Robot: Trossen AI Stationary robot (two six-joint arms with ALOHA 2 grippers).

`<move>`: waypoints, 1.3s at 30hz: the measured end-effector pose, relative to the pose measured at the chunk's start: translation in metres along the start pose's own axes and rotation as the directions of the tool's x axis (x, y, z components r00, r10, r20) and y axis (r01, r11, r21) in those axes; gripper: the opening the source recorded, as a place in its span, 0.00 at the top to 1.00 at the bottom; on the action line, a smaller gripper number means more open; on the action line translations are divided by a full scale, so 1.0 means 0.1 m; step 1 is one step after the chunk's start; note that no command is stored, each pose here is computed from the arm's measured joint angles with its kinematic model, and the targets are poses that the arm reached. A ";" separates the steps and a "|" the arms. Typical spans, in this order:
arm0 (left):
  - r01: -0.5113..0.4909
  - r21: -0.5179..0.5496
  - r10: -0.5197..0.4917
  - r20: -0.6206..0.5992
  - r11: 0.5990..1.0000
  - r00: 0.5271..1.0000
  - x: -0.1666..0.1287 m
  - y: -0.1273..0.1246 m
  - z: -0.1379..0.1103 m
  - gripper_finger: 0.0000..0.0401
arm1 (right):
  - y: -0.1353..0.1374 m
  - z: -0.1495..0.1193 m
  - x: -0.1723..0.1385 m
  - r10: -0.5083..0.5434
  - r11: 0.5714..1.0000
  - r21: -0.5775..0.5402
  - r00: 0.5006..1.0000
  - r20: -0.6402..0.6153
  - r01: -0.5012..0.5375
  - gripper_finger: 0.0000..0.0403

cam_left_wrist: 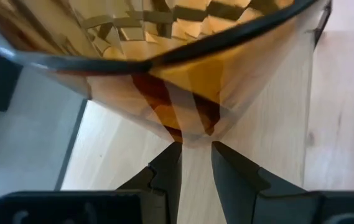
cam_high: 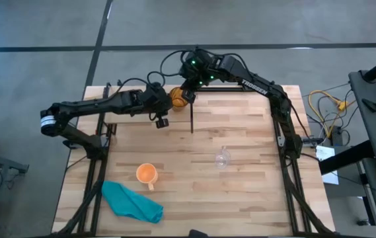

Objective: Stack small to large cups/mugs on shelf
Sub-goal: Put the brown glass on the shelf

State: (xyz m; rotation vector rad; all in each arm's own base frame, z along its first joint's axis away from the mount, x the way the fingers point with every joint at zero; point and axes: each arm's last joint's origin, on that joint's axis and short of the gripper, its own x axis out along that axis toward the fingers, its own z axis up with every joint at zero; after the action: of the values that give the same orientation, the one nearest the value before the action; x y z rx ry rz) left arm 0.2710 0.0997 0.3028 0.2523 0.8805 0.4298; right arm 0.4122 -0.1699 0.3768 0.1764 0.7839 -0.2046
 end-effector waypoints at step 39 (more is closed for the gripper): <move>0.059 -0.025 -0.058 0.022 0.998 0.998 0.06 0.02 -0.02 0.81 | -0.04 0.01 0.03 -0.001 1.000 0.028 1.000 0.019 0.001 0.95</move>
State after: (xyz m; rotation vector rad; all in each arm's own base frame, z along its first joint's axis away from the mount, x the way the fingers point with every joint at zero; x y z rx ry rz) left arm 0.2719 0.1043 0.2985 0.2063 0.8592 0.3832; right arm 0.4141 -0.1739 0.3746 0.1999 0.7628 -0.2177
